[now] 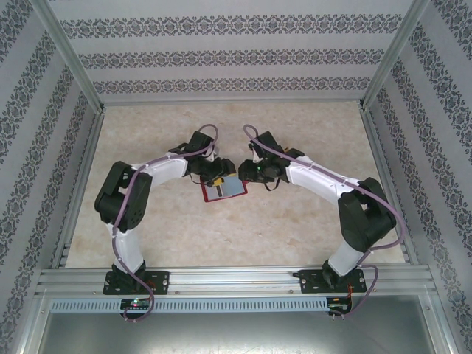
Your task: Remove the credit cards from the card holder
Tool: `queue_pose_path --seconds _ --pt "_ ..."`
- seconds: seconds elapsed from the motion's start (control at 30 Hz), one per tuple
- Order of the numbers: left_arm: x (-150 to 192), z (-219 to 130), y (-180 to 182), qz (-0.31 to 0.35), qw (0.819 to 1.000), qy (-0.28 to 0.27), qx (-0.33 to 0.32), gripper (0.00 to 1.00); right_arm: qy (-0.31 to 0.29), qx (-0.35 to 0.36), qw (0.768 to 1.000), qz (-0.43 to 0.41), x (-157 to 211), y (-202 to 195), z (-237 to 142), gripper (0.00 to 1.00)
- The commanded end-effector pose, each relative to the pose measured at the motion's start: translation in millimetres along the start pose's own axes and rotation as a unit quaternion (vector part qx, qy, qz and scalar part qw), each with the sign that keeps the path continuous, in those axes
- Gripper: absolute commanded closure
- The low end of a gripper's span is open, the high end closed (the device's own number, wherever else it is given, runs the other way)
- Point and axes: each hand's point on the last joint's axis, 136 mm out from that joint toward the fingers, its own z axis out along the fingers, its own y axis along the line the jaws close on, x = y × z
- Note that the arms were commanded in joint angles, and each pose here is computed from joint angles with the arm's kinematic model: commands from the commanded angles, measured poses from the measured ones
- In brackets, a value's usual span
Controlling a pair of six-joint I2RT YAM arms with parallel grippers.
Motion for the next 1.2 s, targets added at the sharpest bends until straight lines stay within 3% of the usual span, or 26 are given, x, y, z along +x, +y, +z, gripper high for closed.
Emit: queue_pose_path --seconds 0.0,0.23,0.57,1.17 --pt "-4.0 -31.1 18.6 0.010 0.998 -0.030 -0.045 0.43 0.016 -0.061 0.998 -0.016 -3.2 34.3 11.6 0.61" --pt "3.5 -48.0 58.1 -0.029 0.994 -0.047 -0.090 0.58 0.068 -0.116 0.991 -0.010 1.9 62.6 46.9 0.67" --pt "8.8 -36.8 69.9 -0.056 0.994 -0.037 -0.091 0.76 0.110 -0.100 0.989 0.012 8.4 52.2 86.3 0.78" --pt "5.3 -17.0 70.0 -0.073 0.994 -0.013 -0.077 0.81 0.130 -0.092 0.987 0.022 13.3 36.6 103.9 0.81"
